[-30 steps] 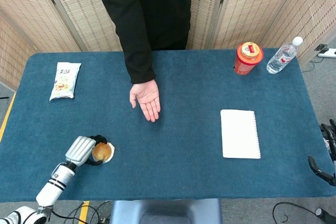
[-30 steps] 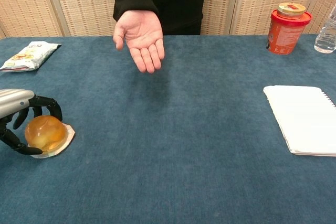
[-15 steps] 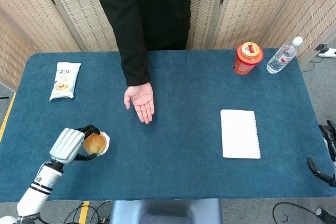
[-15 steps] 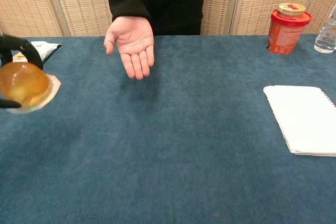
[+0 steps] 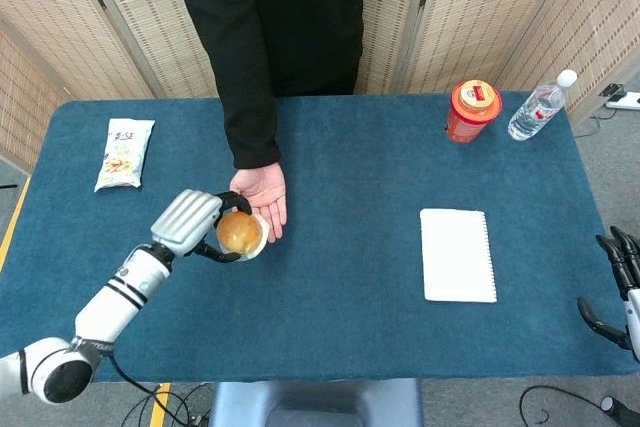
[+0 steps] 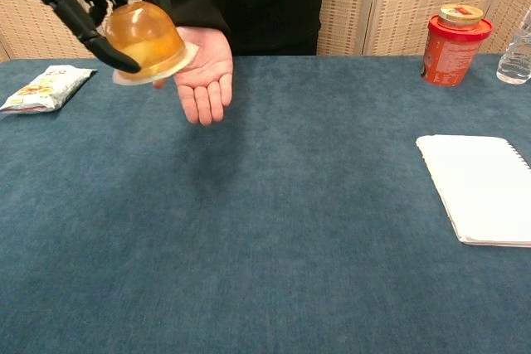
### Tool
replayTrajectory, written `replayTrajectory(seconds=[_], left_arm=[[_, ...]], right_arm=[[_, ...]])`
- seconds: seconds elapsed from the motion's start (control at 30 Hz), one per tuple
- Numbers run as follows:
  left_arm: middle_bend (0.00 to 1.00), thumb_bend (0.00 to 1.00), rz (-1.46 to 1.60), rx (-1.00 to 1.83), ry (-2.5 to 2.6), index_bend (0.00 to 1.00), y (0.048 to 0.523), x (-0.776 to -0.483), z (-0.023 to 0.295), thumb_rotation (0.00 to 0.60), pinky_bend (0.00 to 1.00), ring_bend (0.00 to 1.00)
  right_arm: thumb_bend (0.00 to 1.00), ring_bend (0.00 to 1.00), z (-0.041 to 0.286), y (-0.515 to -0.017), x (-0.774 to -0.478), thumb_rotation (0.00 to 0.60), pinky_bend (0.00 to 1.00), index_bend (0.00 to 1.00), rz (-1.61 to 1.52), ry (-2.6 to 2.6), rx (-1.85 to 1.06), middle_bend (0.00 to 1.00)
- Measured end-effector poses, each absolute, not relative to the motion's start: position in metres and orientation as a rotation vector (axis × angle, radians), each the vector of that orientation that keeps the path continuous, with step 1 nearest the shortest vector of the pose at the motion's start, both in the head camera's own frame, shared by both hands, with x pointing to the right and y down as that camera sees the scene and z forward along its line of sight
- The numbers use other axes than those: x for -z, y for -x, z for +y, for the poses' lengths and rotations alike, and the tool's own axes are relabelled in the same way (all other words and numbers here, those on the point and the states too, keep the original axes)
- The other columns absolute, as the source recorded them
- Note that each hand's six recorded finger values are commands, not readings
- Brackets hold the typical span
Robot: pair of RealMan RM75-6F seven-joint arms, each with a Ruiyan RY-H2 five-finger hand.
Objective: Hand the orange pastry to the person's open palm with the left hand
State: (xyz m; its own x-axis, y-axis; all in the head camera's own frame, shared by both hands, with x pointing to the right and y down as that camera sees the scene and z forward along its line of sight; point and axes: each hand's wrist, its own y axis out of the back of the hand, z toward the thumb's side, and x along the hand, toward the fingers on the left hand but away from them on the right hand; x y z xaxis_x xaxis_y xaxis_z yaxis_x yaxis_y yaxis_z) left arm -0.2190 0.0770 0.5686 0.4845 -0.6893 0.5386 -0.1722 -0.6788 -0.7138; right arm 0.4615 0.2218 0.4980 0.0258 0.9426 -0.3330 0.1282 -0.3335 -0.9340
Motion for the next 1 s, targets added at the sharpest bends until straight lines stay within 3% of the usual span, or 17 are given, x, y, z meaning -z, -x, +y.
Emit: replayTrajectory(seconds=[0.37,0.43,0.53,0.6,0.7,0.83,1.0], left_arm=[[0.74,0.27,0.655,1.173,2.069,0.64,0.198,-0.625,0.03,0.6,0.75,0.59],[0.7,0.27,0.644,1.176,2.054,0.59,0.197,-0.634,0.026,0.6,0.74,0.56],[0.57,0.24,0.632,1.188,2.064,0.4,0.197,-0.644,0.026,0.6,0.66,0.44],[0.44,0.19,0.632,1.191,2.077,0.28,0.196,-0.644,0.027,0.6,0.58,0.36],[0.33,0.16,0.629,1.184,2.092,0.19,0.193,-0.639,0.031,0.6,0.49,0.27],[0.26,0.14,0.625,1.173,2.107,0.13,0.185,-0.626,0.04,0.6,0.4,0.19],[0.22,0.13,0.648,1.155,2.108,0.12,0.175,-0.607,0.051,0.6,0.33,0.15]], right_arm=[[0.27,0.0,0.215,-0.466,-0.506,0.6,0.0,0.0,-1.118,1.578,-1.431,0.0],[0.27,0.0,0.214,-0.466,-0.508,0.6,0.0,0.0,-1.108,1.583,-1.439,0.0],[0.27,0.0,0.213,-0.467,-0.51,0.6,0.0,0.0,-1.107,1.581,-1.448,0.0],[0.27,0.0,0.212,-0.466,-0.511,0.6,0.0,0.0,-1.104,1.584,-1.452,0.0],[0.27,0.0,0.211,-0.464,-0.513,0.6,0.0,0.0,-1.091,1.596,-1.452,0.0],[0.27,0.0,0.213,-0.46,-0.514,0.6,0.0,0.0,-1.073,1.611,-1.444,0.0],[0.27,0.0,0.216,-0.458,-0.512,0.6,0.0,0.0,-1.063,1.621,-1.427,0.0]])
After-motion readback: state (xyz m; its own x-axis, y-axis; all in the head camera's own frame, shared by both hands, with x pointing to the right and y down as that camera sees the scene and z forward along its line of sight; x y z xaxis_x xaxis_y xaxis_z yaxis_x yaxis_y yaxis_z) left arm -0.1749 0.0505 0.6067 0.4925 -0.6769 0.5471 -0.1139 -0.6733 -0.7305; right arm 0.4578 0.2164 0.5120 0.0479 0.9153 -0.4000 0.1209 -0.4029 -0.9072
